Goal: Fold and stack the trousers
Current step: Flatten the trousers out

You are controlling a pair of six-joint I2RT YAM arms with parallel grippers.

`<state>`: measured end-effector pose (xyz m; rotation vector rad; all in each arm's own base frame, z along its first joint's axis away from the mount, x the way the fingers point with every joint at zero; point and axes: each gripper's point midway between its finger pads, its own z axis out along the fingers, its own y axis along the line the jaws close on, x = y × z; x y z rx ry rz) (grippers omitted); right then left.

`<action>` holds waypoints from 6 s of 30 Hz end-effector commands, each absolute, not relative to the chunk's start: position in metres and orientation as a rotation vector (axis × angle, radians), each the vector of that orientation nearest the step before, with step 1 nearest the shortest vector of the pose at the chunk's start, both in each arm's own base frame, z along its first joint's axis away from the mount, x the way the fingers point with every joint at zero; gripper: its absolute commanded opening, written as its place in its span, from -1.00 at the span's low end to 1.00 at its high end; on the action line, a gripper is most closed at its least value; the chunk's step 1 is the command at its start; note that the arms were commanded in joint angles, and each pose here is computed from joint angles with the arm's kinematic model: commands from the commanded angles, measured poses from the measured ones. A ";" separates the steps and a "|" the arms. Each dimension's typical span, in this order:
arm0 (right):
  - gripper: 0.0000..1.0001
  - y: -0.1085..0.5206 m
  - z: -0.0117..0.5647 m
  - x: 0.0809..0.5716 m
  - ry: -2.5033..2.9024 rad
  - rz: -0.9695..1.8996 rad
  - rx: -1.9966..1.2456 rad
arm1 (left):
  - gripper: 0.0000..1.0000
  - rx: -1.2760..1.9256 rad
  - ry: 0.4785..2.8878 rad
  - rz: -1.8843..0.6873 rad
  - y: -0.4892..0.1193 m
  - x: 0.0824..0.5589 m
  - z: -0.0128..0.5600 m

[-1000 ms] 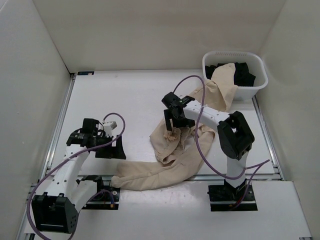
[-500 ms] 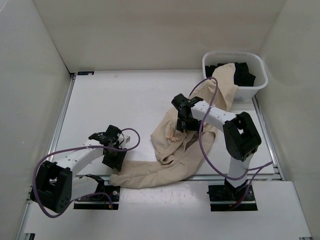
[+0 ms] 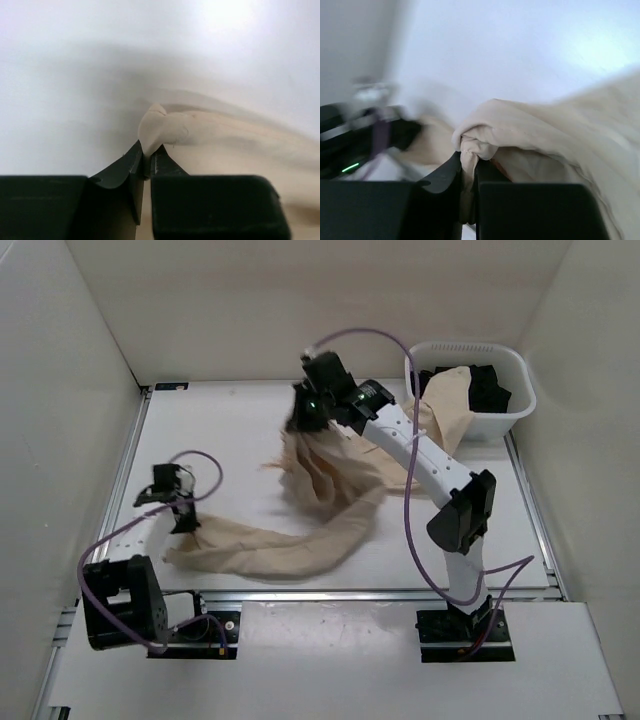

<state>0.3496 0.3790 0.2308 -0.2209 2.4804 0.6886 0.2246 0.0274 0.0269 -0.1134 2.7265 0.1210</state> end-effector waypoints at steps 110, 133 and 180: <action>0.99 0.354 0.086 0.197 2.516 0.935 -0.869 | -0.65 0.435 2.487 -0.100 -0.166 0.461 0.138; -0.99 0.143 0.290 0.257 2.113 -0.190 -0.016 | -0.67 -0.242 2.139 0.121 0.097 0.422 0.330; -1.00 -0.017 0.157 0.218 2.102 -0.256 1.239 | -0.65 -0.706 2.132 0.311 0.249 0.333 0.304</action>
